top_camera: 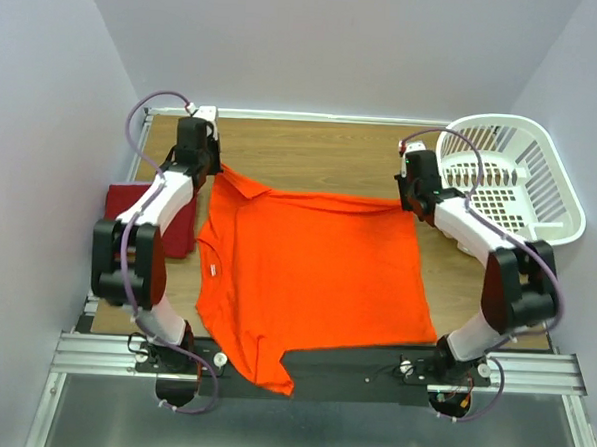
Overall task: Fold and stack the t-shirts
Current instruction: Flatten the tshirt out, then fold the tshirt
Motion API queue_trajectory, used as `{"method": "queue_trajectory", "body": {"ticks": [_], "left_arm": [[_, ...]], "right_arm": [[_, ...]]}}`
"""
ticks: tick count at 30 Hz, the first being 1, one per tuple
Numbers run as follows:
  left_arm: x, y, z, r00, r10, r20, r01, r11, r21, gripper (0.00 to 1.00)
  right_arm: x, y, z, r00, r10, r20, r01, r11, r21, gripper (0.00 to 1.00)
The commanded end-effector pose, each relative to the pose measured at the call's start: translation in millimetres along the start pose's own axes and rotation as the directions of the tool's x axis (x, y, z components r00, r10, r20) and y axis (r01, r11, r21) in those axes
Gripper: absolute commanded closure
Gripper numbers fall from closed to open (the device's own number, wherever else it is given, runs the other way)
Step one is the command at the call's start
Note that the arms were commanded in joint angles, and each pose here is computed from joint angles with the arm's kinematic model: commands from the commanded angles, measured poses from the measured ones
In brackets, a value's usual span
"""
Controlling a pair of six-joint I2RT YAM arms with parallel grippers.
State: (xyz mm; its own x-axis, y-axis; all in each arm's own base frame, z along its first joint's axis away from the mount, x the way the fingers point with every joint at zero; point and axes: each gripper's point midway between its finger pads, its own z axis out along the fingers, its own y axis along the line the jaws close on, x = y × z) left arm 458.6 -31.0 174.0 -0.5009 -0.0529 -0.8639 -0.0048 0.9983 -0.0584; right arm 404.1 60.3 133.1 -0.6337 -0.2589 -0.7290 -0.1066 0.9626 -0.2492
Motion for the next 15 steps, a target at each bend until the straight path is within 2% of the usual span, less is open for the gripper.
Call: {"method": "queue_trajectory", "body": {"ticks": [1, 2, 9, 15], "left_arm": [[-34, -8, 31, 0.998, 0.009, 0.069, -0.01, 1.0, 0.019, 1.0], [-34, -8, 38, 0.998, 0.004, 0.063, -0.006, 1.0, 0.019, 1.0], [-21, -9, 90, 1.0, 0.0, 0.002, 0.0, 1.0, 0.015, 1.0], [-17, -16, 93, 0.998, -0.059, -0.02, 0.06, 0.998, 0.035, 1.0]], "right_arm": [[-36, -19, 35, 0.991, 0.016, 0.132, -0.031, 0.993, 0.116, 1.0], [-23, -17, 54, 0.996, 0.005, 0.09, -0.016, 0.993, 0.12, 1.0], [-28, -13, 107, 0.997, -0.023, 0.069, 0.014, 0.993, 0.12, 1.0], [-45, -18, 121, 0.996, -0.012, 0.088, -0.001, 0.99, 0.138, 0.99]]}}
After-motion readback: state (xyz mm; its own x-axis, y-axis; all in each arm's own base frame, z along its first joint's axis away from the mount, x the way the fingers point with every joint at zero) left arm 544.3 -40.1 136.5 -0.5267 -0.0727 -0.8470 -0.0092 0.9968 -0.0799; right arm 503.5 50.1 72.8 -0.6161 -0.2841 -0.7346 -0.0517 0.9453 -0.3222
